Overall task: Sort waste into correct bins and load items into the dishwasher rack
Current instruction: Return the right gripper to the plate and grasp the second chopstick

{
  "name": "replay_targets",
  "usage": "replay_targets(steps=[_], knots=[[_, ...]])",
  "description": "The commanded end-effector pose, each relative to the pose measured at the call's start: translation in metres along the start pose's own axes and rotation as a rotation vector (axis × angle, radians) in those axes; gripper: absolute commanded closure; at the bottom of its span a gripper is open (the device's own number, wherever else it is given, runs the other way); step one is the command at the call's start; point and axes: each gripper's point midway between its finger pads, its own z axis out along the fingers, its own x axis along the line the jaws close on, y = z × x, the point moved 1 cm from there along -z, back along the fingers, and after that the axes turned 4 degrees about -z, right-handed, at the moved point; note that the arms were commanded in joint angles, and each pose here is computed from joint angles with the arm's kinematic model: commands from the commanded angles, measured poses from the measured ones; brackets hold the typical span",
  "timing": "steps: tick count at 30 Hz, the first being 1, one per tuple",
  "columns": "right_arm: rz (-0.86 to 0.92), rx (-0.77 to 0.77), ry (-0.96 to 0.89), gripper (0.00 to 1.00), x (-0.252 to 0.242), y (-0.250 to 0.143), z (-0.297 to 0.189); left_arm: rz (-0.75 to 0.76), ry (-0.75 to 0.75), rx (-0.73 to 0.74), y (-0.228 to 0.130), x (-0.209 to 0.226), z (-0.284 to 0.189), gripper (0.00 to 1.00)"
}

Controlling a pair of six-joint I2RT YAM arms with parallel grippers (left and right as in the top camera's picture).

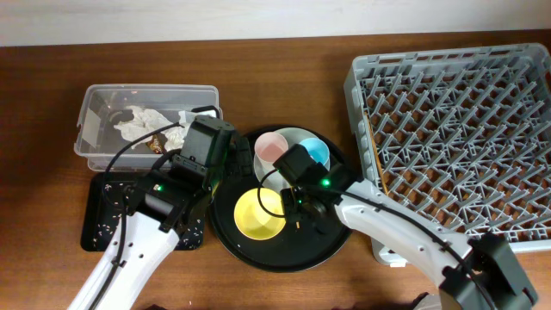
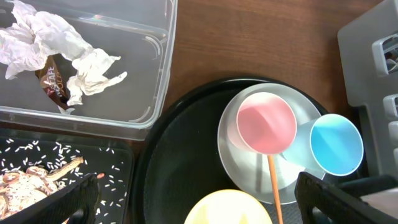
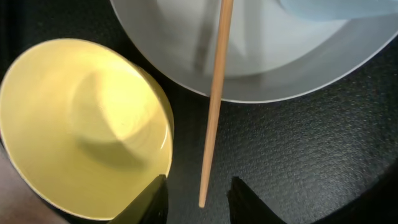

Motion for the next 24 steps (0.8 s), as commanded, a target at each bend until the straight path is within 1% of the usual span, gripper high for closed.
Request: replay_targets(steps=[1,7,12,14,15,16,19,21,24], knots=[[0.028,0.026,-0.035,0.66,-0.005,-0.005,0.018,-0.014,-0.013,-0.016,0.006,-0.002,-0.005,0.01],[0.033,0.071,-0.060,0.68,-0.009,-0.011,0.040,-0.014,-0.013,-0.016,0.006,-0.002,-0.005,0.01],[0.037,0.070,-0.060,0.68,-0.009,-0.010,0.042,-0.014,-0.013,-0.016,0.006,-0.002,-0.005,0.01],[0.040,0.072,-0.060,0.73,-0.009,-0.011,0.042,-0.014,-0.013,-0.016,0.006,-0.002,-0.005,0.01],[0.057,0.077,-0.063,0.77,-0.010,-0.013,0.043,-0.014,-0.013,-0.016,0.006,-0.002,-0.005,0.01],[0.063,0.078,-0.065,0.79,-0.011,-0.014,0.044,-0.014,-0.013,-0.016,0.006,-0.002,-0.005,0.01],[0.067,0.086,-0.069,0.81,-0.013,-0.018,0.046,-0.014,-0.013,-0.016,0.006,-0.002,-0.005,0.01],[0.067,0.086,-0.065,0.85,-0.012,-0.018,0.046,-0.014,-0.013,-0.016,0.006,-0.002,-0.005,0.01],[0.068,0.082,-0.064,0.86,-0.012,-0.016,0.046,-0.014,-0.013,-0.017,0.006,-0.002,-0.005,0.01]])
